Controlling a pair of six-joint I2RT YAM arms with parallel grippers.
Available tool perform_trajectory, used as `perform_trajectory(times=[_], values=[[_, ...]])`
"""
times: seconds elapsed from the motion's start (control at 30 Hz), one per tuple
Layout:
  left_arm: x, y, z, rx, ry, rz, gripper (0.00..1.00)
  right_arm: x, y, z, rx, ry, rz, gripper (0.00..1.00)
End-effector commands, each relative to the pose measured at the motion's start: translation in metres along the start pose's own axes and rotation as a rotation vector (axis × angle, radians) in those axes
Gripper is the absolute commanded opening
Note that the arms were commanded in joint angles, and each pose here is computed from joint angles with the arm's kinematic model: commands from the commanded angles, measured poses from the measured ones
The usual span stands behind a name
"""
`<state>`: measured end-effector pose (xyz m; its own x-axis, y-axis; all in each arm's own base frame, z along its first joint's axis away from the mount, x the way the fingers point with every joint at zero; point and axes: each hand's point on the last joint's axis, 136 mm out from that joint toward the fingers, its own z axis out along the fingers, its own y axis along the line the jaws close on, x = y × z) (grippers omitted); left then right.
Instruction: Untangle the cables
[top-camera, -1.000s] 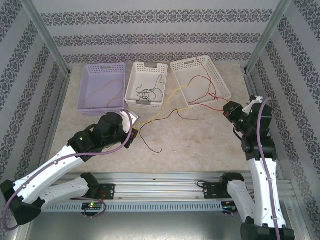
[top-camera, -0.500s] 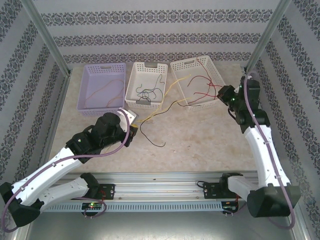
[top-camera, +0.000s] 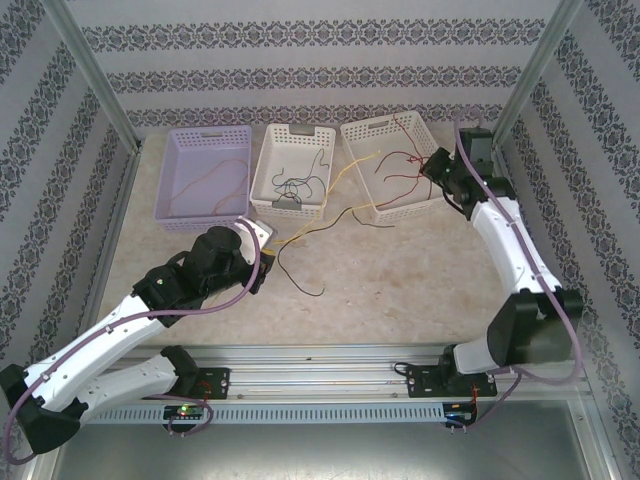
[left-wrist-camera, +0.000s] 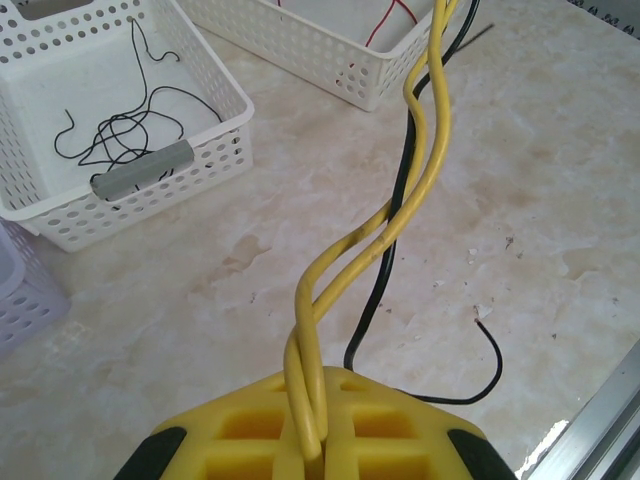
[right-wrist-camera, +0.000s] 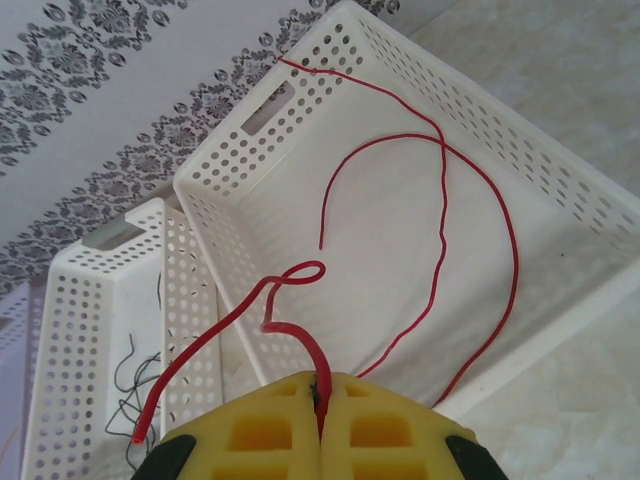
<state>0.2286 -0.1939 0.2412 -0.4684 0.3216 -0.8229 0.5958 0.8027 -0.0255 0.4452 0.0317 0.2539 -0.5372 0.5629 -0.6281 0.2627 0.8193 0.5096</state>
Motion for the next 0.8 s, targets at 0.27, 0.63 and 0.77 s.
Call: perform_trajectory(times=[0.27, 0.63, 0.77], values=[[-0.011, 0.000, -0.003, 0.006, -0.051, -0.004, 0.00, -0.018, 0.018, 0.053, 0.034, 0.029, -0.123, 0.00], [-0.011, -0.001, -0.003, 0.015, -0.051, -0.005, 0.00, -0.021, 0.011, 0.101, 0.137, 0.130, -0.209, 0.00], [-0.011, -0.002, -0.003, 0.020, -0.051, -0.004, 0.00, -0.016, 0.007, 0.115, 0.159, 0.180, -0.222, 0.00]])
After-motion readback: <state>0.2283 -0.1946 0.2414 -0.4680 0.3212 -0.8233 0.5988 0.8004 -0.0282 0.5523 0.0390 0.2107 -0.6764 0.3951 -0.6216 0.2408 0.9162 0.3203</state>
